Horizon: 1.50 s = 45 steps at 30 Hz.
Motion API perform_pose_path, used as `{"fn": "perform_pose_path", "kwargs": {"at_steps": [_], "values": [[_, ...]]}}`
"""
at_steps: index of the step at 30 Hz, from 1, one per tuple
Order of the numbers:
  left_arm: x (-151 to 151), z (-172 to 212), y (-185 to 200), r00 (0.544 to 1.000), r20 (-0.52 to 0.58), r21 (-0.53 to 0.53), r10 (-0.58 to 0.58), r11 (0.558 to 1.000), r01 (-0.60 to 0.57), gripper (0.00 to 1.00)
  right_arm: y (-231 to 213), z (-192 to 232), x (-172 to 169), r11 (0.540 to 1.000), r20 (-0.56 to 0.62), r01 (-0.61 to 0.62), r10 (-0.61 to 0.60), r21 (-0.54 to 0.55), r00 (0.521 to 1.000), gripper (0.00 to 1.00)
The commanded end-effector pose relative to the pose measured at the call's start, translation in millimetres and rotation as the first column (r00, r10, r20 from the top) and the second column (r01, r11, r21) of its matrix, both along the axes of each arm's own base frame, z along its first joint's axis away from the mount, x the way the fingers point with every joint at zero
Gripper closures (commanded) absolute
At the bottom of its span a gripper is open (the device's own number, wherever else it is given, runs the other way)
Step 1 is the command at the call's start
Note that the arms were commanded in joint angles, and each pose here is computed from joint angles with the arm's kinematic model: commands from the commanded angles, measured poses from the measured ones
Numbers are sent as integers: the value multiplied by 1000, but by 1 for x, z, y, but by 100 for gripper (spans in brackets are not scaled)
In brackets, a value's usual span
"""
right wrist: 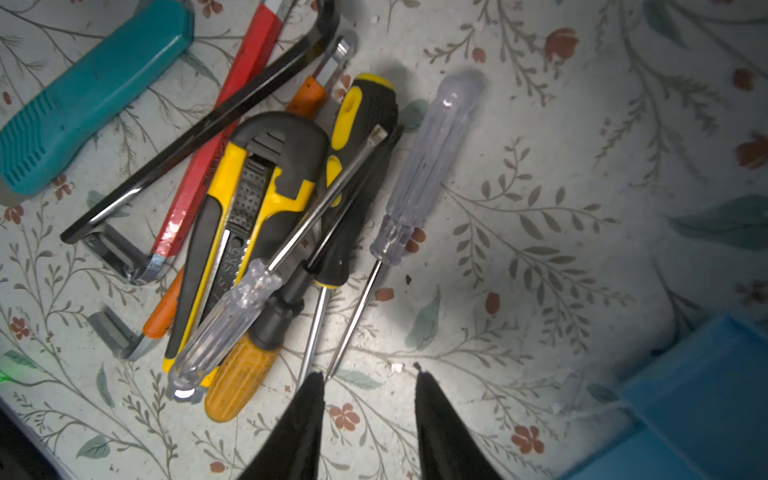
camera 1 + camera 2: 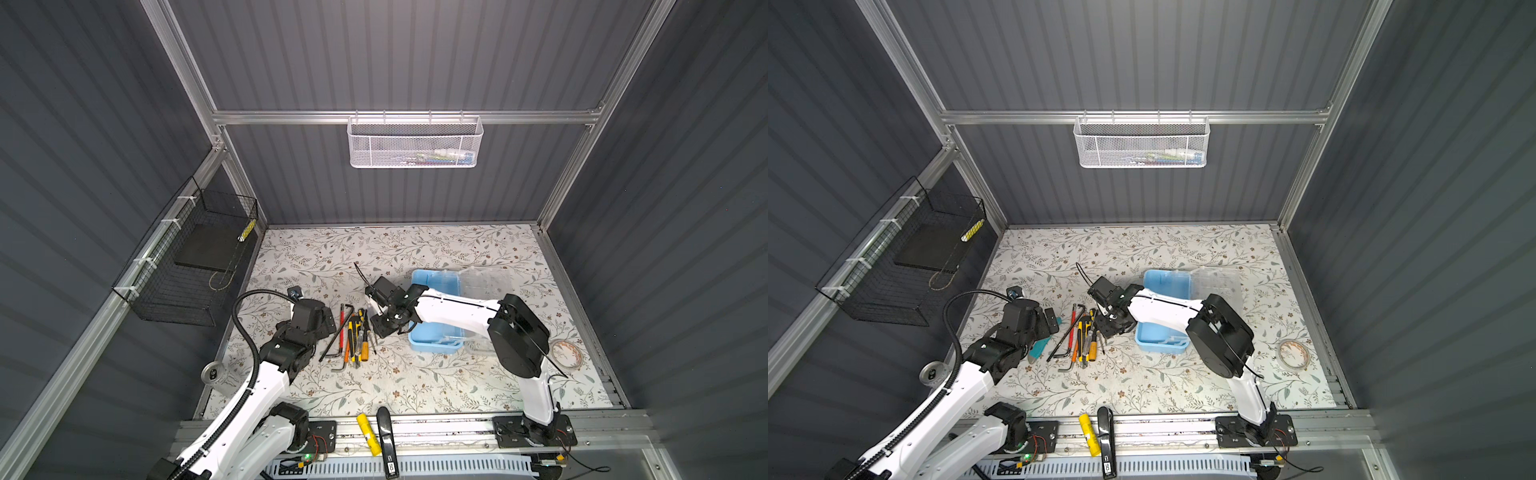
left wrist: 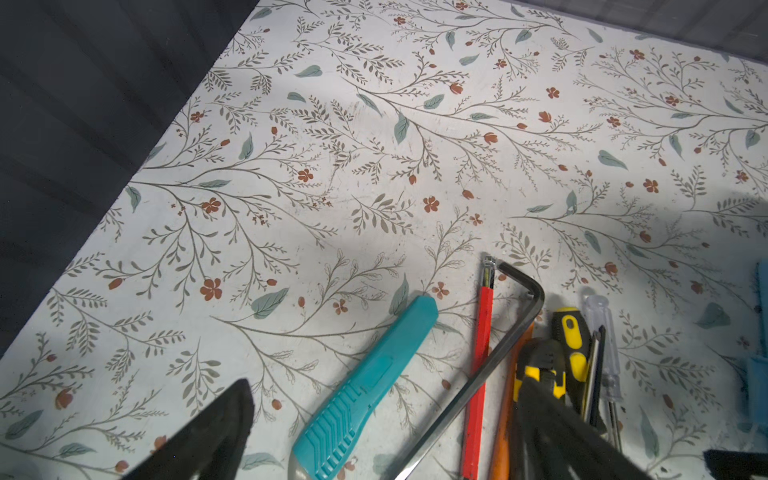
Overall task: Pack the tool kit
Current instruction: 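Lower the right gripper onto the clear-handled screwdriver and close on it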
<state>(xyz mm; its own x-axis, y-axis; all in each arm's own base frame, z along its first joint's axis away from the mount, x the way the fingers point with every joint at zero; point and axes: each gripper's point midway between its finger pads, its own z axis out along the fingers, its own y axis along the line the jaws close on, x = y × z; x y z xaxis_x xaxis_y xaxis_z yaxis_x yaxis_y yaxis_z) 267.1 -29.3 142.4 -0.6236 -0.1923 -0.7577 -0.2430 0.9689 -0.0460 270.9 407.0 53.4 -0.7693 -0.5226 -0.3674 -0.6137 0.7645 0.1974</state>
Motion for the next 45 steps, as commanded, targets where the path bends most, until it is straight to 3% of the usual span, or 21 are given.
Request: {"fn": "perform_pose_path", "kwargs": {"at_steps": [1,20,31,39,45], "values": [[-3,-4,6,1000,-18,27,11,1000,-10,0,11,-4,7,1000,13,7,-7,3,1000,61],[-4,-9,3,999,-49,24,1,1000,0,0,17,-23,22,998,39,44,-43,-44,998,64],[-3,-8,2,999,-46,21,-3,1000,4,1,10,-44,37,986,74,100,-91,-131,993,68],[-3,-8,2,999,-49,22,-5,1000,6,1,4,-46,42,980,69,130,-121,-149,990,79],[-2,-9,1,999,-51,21,-9,1000,10,0,2,-23,53,981,93,172,-164,-94,982,92]]}}
